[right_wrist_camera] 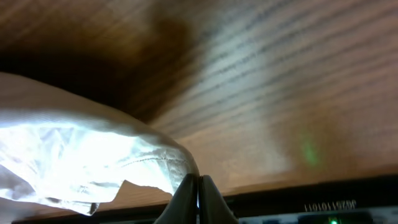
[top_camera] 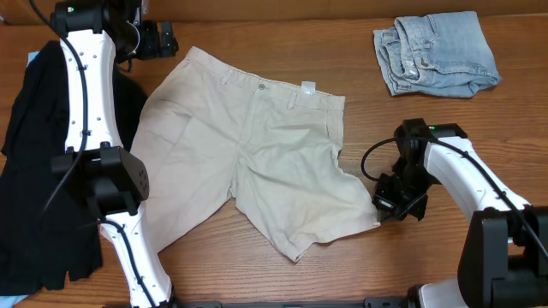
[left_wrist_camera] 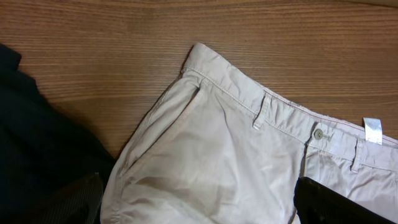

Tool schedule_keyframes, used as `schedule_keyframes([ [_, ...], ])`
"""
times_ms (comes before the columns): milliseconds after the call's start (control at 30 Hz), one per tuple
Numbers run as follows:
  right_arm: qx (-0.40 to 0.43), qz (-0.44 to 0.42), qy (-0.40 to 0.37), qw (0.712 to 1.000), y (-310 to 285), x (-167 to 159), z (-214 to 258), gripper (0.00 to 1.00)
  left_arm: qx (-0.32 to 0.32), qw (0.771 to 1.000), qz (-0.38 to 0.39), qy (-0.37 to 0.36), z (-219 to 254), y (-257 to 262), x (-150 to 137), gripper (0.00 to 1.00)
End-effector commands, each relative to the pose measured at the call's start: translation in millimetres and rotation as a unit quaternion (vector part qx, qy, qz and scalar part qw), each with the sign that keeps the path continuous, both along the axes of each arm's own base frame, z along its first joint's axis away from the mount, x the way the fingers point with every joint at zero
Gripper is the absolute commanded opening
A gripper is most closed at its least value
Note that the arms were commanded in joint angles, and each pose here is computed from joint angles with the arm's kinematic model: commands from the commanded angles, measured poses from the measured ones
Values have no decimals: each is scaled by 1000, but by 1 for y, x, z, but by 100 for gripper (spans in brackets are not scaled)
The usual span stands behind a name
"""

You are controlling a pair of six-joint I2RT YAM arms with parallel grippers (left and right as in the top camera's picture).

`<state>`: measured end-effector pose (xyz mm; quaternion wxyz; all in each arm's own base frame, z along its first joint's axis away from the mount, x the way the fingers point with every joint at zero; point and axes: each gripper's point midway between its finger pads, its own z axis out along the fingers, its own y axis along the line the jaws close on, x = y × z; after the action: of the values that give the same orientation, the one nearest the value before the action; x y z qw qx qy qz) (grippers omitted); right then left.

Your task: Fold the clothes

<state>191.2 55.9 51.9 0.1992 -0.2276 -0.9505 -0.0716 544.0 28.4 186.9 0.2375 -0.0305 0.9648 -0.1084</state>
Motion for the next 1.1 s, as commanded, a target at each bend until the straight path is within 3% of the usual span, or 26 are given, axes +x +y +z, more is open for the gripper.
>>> schedule_keyframes([
  [0,-10,-14,15,1000,1,-3,3,4,7,1000,-7,-1,-3,3,1,100],
  [233,-19,-7,72,997,11,-31,16,7,7,1000,-7,-1,-3,3,1,100],
  [567,-59,42,95,993,48,-63,24,9,7,1000,-7,-1,-3,3,1,100],
  [700,-63,47,41,996,62,-47,15,9,8,1000,-7,-1,-3,3,1,100],
  [800,-73,53,-43,995,61,-9,16,13,8,1000,-7,-3,-2,3,2,100],
  [933,-115,58,-153,980,45,53,46,28,8,1000,-7,-5,-2,3,3,100],
  [1067,-151,55,-263,951,23,114,92,75,8,1000,-7,-5,-2,3,3,100],
])
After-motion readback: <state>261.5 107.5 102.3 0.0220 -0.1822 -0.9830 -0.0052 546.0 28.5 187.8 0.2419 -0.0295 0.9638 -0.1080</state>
